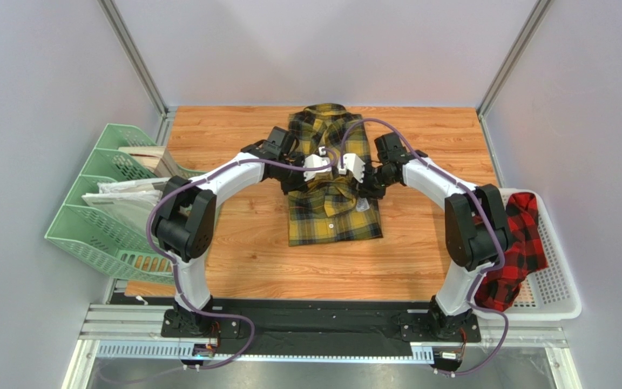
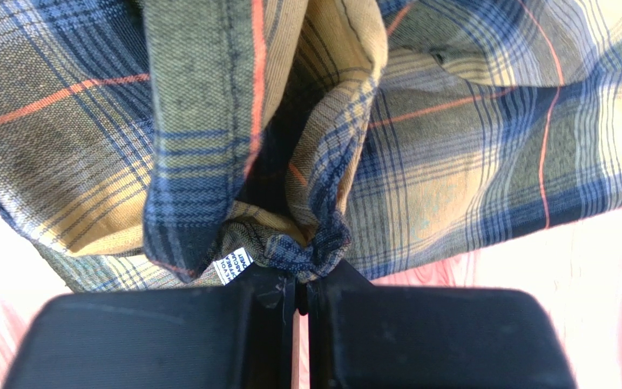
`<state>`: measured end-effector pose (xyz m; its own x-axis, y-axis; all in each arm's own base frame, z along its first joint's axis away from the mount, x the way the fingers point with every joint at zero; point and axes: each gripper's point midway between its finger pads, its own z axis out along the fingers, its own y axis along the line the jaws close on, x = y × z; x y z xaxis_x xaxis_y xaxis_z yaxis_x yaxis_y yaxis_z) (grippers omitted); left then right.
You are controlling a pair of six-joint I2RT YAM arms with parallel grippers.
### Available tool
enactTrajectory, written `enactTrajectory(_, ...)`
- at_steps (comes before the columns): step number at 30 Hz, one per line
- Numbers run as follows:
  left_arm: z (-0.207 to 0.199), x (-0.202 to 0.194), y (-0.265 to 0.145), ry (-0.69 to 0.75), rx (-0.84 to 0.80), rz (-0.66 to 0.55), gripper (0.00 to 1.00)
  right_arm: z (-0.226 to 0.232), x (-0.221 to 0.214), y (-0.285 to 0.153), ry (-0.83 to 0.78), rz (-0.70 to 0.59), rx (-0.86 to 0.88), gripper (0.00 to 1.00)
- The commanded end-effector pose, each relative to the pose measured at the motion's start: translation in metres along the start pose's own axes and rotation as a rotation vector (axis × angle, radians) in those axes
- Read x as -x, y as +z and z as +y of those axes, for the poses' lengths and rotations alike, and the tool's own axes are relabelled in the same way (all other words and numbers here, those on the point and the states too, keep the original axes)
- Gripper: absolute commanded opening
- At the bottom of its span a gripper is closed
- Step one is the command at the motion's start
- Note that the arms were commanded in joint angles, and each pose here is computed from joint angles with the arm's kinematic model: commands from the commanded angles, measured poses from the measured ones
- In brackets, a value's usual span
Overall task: Fold and stack the long sleeve shirts
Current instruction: Fold the shirt
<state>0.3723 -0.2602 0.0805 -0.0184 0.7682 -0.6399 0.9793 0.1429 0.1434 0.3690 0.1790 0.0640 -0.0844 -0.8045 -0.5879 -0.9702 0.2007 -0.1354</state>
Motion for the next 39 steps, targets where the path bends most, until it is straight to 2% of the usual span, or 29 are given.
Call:
enactTrajectory(1,0.031,0.020,-0.012,-0.016,0.059,-0.051,0.00,-0.020,0.011,-0.011,0.029,-0.033,-0.044,0.00)
enactTrajectory(6,0.035,0.030,-0.015,-0.018,0.054,-0.077,0.00,-0.029,0.005,-0.021,0.133,-0.040,-0.044,0.00)
enactTrajectory(14,0.056,0.010,0.020,-0.106,0.049,0.028,0.00,-0.040,-0.010,0.000,0.291,0.015,0.012,0.00)
enactTrajectory(16,0.067,0.000,0.025,-0.152,0.070,0.086,0.07,-0.041,-0.015,0.008,0.353,0.041,0.036,0.02)
enactTrajectory(18,0.070,-0.005,0.028,-0.174,0.065,0.125,0.13,-0.040,-0.022,0.011,0.406,0.084,0.052,0.12)
enactTrajectory(19,0.070,-0.012,0.029,-0.192,0.060,0.162,0.20,-0.043,-0.022,0.016,0.448,0.096,0.057,0.14)
enactTrajectory(22,0.057,-0.021,0.029,-0.239,0.009,0.202,0.26,-0.038,-0.026,0.022,0.558,0.147,0.108,0.16)
enactTrajectory(26,0.030,-0.024,0.022,-0.317,-0.066,0.221,0.22,-0.003,-0.022,0.024,0.683,0.157,0.238,0.16)
enactTrajectory(28,0.011,-0.028,0.016,-0.350,-0.102,0.223,0.16,0.014,-0.022,0.026,0.704,0.162,0.271,0.16)
enactTrajectory(29,0.002,-0.029,0.013,-0.373,-0.117,0.223,0.16,0.035,-0.022,0.025,0.720,0.174,0.309,0.16)
enactTrajectory(33,-0.043,-0.037,0.000,-0.422,-0.178,0.229,0.13,0.074,-0.016,0.020,0.725,0.164,0.346,0.16)
enactTrajectory(36,-0.051,-0.019,-0.017,-0.435,-0.171,0.167,0.12,0.089,-0.015,0.005,0.757,0.156,0.344,0.15)
enactTrajectory(39,-0.044,0.003,-0.030,-0.421,-0.152,0.101,0.12,0.086,-0.013,-0.013,0.793,0.120,0.314,0.16)
